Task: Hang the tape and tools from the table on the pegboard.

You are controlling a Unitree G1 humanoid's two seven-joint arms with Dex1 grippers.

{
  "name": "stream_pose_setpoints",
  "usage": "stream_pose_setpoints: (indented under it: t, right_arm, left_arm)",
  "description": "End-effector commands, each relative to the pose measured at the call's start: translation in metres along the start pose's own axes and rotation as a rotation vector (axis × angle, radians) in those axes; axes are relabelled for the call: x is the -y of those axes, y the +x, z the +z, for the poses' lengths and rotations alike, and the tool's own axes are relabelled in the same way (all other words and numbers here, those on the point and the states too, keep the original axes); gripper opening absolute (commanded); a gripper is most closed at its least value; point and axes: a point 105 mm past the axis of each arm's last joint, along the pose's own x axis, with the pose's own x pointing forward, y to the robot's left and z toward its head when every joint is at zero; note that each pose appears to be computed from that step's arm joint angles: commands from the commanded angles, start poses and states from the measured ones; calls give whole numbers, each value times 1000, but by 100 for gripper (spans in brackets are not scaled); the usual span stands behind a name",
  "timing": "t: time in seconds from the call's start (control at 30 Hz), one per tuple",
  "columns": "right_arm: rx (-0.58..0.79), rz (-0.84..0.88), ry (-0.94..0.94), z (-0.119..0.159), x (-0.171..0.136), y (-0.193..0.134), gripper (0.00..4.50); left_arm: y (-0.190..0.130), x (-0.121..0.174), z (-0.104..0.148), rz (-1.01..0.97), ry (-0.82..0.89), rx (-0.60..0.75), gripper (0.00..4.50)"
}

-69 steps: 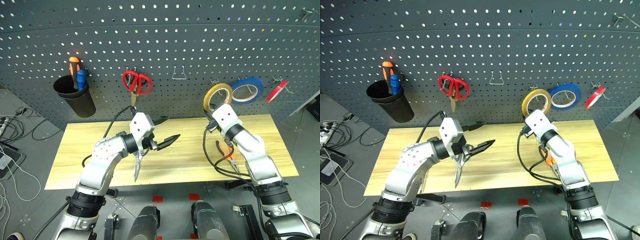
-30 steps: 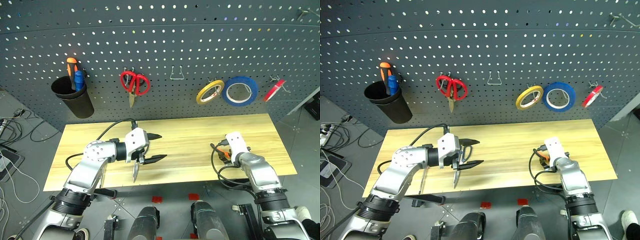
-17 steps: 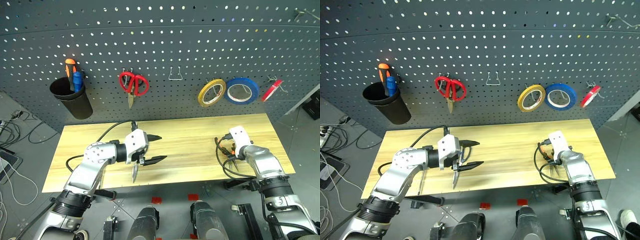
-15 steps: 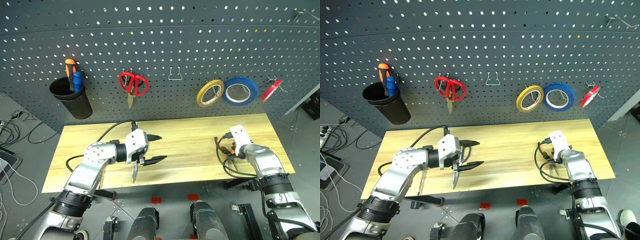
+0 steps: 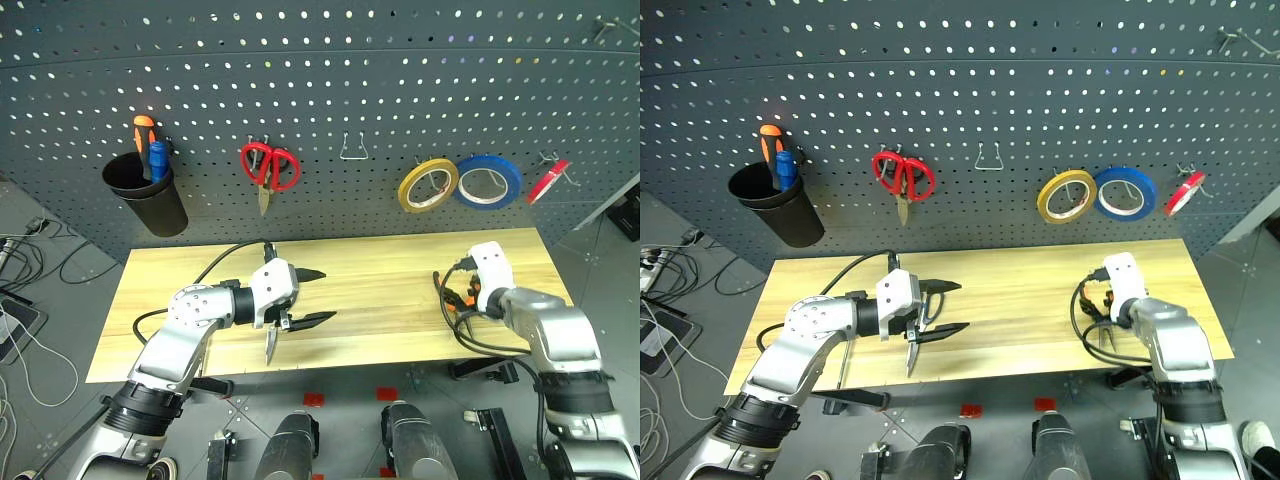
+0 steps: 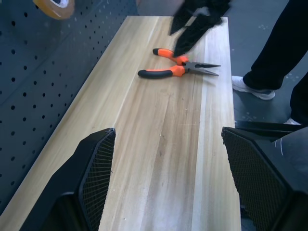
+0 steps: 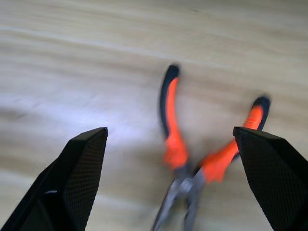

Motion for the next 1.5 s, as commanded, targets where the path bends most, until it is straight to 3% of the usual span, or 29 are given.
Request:
stream_pose_setpoints:
  t: [0.03, 0.3, 0.6, 0.87, 1.27, 1.47, 1.5]
  right_arm:
    - [-6, -32, 29, -11, -11, -9, 446]
    - [-36, -118, 46, -27, -12, 7, 446]
    - [-67, -199, 56, -37, 10, 25, 446]
    - [-163, -172, 141, -56, 15, 29, 446]
    - [-158, -157, 78, -56, 13, 29, 54]
    - [-145, -156, 70, -54, 16, 28, 52]
    - [-142, -156, 69, -54, 18, 27, 87]
  left_arm:
    - [-1, 6, 10, -42, 10, 29, 375]
    - [2, 1, 9, -46, 24, 20, 375]
    - [3, 4, 7, -52, 23, 13, 375]
    - [3, 4, 7, -50, 24, 10, 375]
    - [0, 3, 6, -46, 20, 9, 375]
    - [-2, 0, 6, -28, 8, 10, 375]
    - [-3, -1, 6, -24, 6, 10, 375]
